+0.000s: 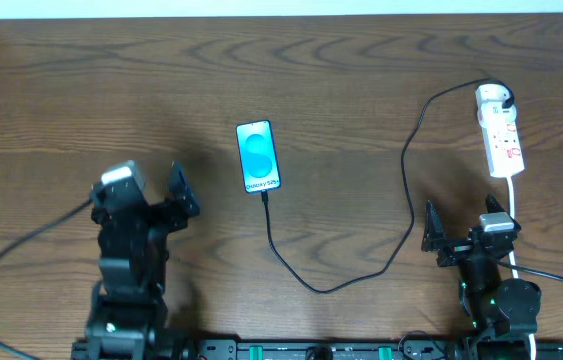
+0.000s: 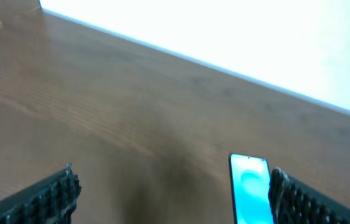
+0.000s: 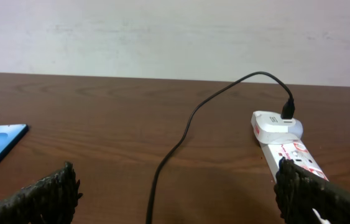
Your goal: Plug charger to phone and switch on socket
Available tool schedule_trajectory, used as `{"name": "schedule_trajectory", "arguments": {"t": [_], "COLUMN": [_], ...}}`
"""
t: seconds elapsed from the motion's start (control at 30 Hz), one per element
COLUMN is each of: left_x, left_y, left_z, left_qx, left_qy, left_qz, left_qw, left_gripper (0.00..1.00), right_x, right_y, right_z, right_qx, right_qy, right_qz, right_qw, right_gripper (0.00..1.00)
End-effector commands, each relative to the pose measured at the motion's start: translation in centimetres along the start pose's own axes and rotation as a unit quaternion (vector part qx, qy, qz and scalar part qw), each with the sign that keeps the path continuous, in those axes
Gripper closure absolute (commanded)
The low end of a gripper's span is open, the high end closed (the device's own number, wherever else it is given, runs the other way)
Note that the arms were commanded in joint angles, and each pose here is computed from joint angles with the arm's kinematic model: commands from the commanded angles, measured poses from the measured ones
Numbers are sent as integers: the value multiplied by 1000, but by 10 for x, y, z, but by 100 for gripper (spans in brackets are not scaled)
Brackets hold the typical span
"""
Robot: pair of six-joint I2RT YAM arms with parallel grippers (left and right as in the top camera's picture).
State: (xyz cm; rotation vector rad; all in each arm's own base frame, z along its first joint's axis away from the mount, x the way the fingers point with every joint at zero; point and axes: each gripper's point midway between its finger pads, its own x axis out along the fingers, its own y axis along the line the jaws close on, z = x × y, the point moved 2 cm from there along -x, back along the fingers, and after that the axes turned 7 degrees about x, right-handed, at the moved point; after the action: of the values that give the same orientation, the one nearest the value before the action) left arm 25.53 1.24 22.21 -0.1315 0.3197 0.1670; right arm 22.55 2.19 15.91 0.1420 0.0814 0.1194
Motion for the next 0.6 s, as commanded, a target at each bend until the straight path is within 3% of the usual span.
{"name": "schedule_trajectory", "arguments": {"t": [0.0,0.23,0.57], "left_x": [-1,-3,2], "left_y": [12,18,20], "left_z": [-20,-47,-82], "left_qx": [-14,7,83], "left_qy": [-42,-110,-89], "left_qz": [11,3,4], "left_qw": [999,994,993], "left_gripper": [2,2,2], "right_x": [0,0,0], "right_y": [-2,-2,-2], "right_z": [-1,-1,-1], "right_qx": [5,5,5], "right_qy": [0,0,0], "right_qz": [-4,-4,-4], "right_qw": [1000,1000,1000], "right_gripper": [1,1,1]}}
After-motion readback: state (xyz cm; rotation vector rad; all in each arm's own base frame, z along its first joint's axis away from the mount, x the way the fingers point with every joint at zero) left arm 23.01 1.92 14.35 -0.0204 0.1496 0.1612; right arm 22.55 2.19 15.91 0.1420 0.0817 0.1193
